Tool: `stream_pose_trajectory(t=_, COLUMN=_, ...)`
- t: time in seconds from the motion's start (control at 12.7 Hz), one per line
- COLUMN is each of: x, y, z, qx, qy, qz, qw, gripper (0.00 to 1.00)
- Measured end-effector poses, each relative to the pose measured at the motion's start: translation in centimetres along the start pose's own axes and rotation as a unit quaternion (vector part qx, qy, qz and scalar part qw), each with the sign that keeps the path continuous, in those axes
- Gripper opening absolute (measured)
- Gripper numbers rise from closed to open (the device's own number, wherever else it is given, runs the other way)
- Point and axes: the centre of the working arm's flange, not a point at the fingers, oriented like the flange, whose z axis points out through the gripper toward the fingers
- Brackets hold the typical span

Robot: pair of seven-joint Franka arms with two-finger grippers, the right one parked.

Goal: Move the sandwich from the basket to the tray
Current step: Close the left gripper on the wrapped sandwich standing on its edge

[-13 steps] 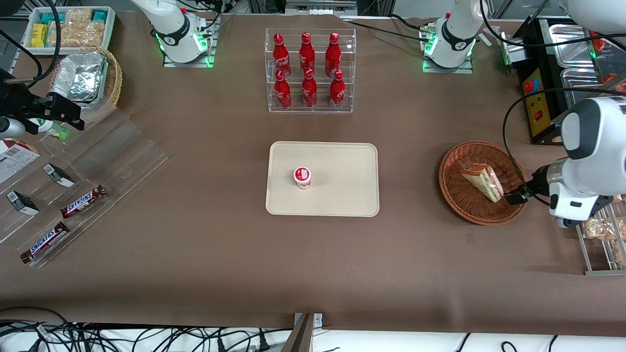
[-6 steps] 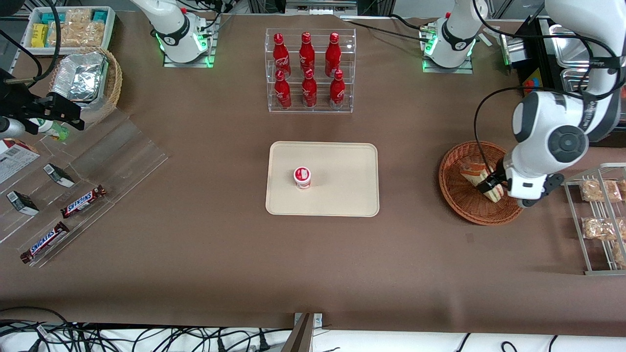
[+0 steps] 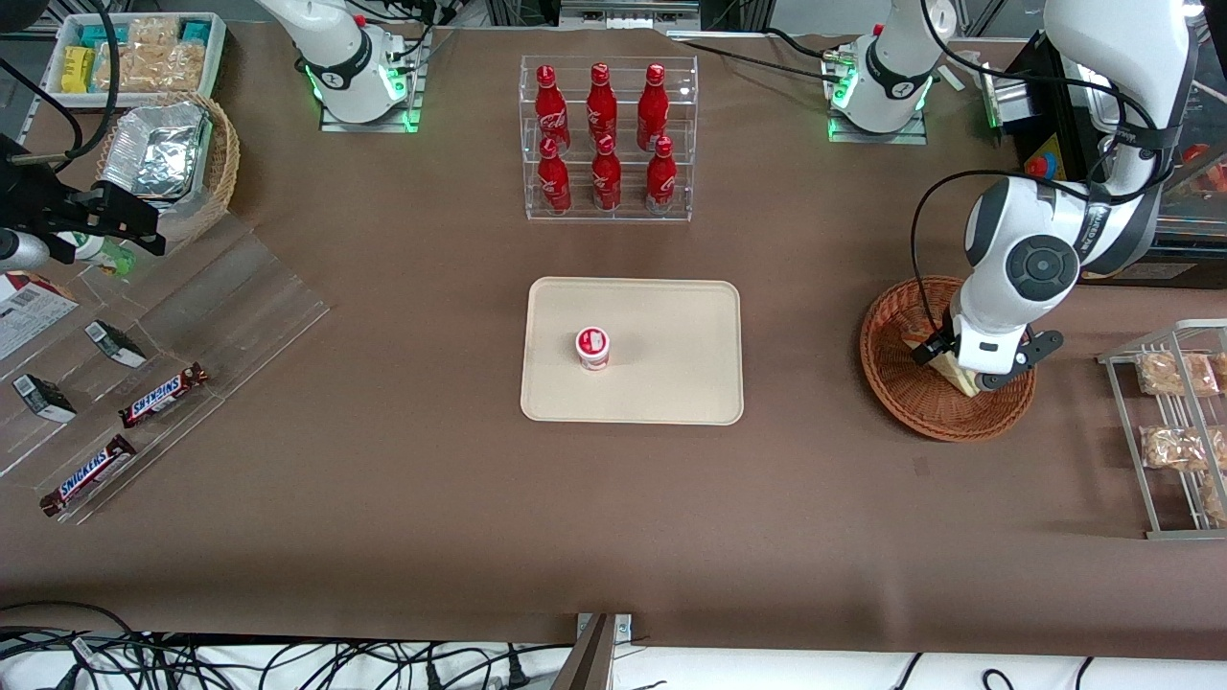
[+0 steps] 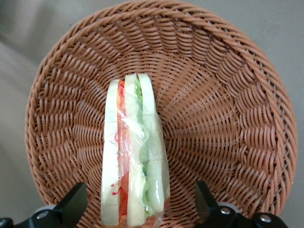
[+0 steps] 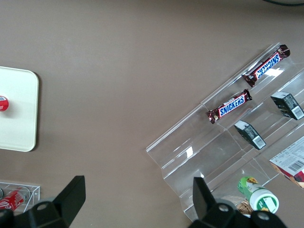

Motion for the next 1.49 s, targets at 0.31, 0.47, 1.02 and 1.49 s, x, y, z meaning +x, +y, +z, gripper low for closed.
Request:
stream_pose_trajectory(t=0.31, x=-0.2, y=-0.6, z=0.3, qx=-0.008, qy=0.005, qz=-0.003, qw=1.0, gripper=1.0)
stream_pose_trajectory(t=0.47, x=0.0, y=-0.8, z=0.1, qx=-0.01, qy=0.008, qz=-0.007, qw=0.9999, gripper=1.0)
stream_pose_trajectory(t=1.02, x=0.1, y=-1.1, z=-0.1, qx=0.001, qy=0.029, qz=-0.027, qw=0.9992, gripper=0.46)
stream_pose_trajectory(t=1.49, x=0.2, y=-1.0, z=-1.4, qx=-0.008, qy=0.041, qz=-0.027, qw=0.9988, gripper=0.41)
